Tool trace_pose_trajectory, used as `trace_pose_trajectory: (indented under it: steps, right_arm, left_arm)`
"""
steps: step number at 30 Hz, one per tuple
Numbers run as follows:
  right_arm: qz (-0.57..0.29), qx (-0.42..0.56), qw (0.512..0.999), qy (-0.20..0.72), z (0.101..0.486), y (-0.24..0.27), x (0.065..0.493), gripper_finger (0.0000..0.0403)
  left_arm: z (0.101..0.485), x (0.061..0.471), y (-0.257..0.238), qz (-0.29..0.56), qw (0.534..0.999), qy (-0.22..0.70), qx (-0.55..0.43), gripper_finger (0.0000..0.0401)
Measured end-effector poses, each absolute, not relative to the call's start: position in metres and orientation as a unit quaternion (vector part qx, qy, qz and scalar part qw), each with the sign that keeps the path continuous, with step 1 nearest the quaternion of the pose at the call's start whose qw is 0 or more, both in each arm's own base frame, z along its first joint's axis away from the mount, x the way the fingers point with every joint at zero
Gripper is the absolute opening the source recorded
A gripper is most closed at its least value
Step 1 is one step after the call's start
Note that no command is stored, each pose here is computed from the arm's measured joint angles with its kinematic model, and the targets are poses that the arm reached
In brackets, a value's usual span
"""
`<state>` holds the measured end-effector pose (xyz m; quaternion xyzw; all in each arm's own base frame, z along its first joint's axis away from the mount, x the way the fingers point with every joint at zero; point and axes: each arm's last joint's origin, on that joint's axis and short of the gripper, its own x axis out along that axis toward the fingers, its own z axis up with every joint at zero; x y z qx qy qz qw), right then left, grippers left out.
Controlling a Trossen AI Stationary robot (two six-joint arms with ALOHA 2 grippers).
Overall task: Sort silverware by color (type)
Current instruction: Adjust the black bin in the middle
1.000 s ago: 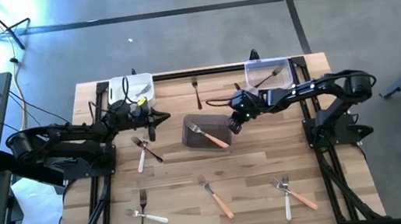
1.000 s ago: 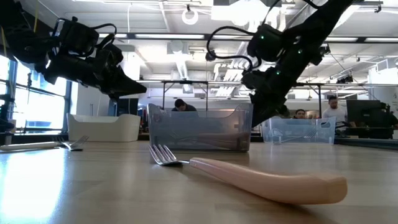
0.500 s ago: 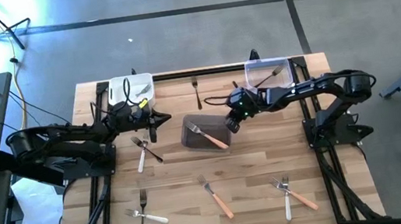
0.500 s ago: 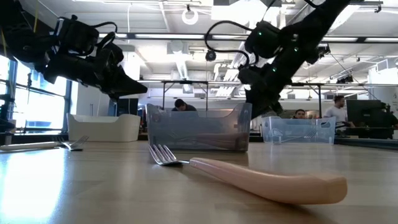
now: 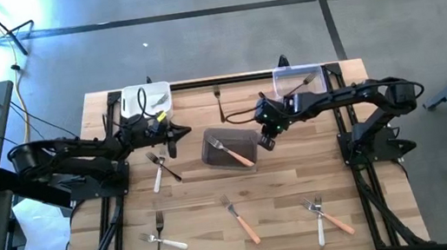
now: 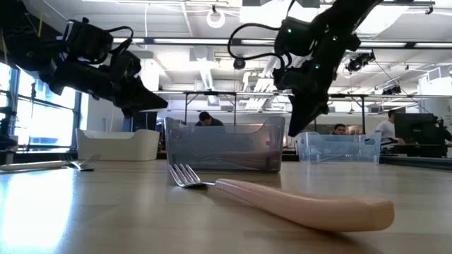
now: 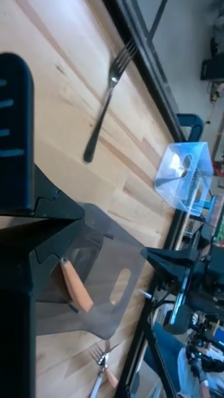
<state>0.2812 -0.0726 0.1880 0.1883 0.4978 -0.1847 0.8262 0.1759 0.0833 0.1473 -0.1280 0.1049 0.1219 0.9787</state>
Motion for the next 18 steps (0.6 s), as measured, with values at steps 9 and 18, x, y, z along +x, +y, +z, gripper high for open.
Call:
trace_pose_trajectory:
  steps: [9, 18]
  right_arm:
    - [-0.174, 0.198, 0.863, 0.431, 0.186, -0.077, 0.289, 0.0]
    - [-0.175, 0.181, 0.882, 0.397, 0.215, -0.086, 0.271, 0.0]
  left_arm:
    - [0.147, 0.19, 0.087, 0.113, 0.978, 0.119, -0.127, 0.0]
    - [0.142, 0.189, 0.089, 0.135, 0.972, 0.145, -0.124, 0.0]
